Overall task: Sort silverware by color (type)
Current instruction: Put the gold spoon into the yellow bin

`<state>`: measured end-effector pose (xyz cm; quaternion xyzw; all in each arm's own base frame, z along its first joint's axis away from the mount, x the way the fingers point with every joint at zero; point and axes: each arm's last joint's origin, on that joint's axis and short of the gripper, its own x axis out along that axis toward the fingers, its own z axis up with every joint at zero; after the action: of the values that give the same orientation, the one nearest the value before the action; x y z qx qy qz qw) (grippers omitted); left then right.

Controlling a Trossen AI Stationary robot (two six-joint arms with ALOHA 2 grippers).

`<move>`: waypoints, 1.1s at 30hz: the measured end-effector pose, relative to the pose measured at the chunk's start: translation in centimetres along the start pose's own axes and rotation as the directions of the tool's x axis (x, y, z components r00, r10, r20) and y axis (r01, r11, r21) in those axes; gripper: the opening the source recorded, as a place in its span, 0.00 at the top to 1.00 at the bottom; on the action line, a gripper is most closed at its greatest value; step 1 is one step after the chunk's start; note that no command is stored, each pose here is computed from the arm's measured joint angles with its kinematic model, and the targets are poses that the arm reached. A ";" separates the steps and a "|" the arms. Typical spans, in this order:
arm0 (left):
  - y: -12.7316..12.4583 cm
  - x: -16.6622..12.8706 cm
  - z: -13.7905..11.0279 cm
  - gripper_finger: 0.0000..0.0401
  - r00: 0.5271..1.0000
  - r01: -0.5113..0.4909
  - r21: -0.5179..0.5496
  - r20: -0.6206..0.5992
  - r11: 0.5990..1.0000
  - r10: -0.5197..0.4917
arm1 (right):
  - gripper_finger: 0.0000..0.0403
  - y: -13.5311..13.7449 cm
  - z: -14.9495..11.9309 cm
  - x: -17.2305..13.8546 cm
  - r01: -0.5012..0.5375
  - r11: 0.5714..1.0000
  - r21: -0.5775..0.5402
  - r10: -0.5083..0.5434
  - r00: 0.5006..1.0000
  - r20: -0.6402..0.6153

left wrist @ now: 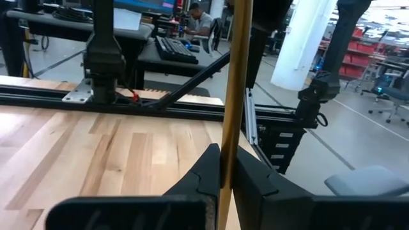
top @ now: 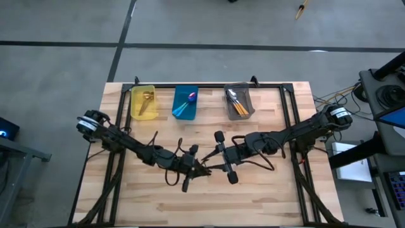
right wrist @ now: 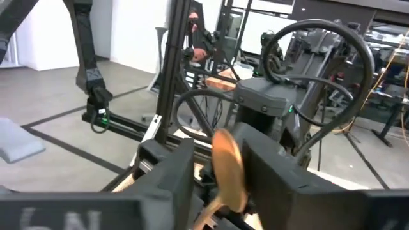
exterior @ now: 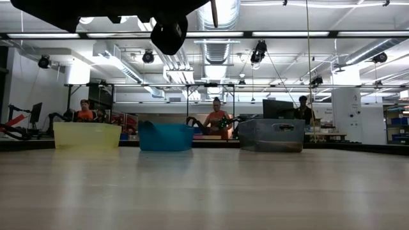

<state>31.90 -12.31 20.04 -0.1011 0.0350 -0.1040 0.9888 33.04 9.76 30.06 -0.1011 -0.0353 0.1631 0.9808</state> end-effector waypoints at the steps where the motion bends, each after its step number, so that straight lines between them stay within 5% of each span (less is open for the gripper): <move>1: 0.0 0.0 0.0 0.98 1.000 0.002 0.000 -0.001 1.000 -0.002 | 0.70 0.0 0.0 0.0 -0.002 1.000 -0.001 0.002 1.000 0.001; 8: 0.1 0.0 -0.1 0.98 1.000 0.000 -0.001 -0.007 1.000 0.000 | 0.96 -0.1 0.0 0.0 0.003 1.000 -0.023 -0.003 1.000 -0.002; 22: 0.3 -0.3 0.3 0.82 0.999 -0.025 0.005 -0.035 1.000 0.026 | 0.97 -0.1 -0.1 -0.1 0.035 0.999 -0.031 -0.035 0.999 -0.018; 33: 0.7 -1.7 1.7 0.61 0.972 -0.213 0.089 -0.080 0.973 0.220 | 0.97 -0.5 1.1 -1.6 0.110 0.992 -0.064 -0.116 0.988 -0.098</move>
<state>30.52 -10.92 21.61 -0.0527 0.0859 -0.0013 0.9949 31.53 8.96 31.17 -0.1359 0.0043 0.1009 0.9856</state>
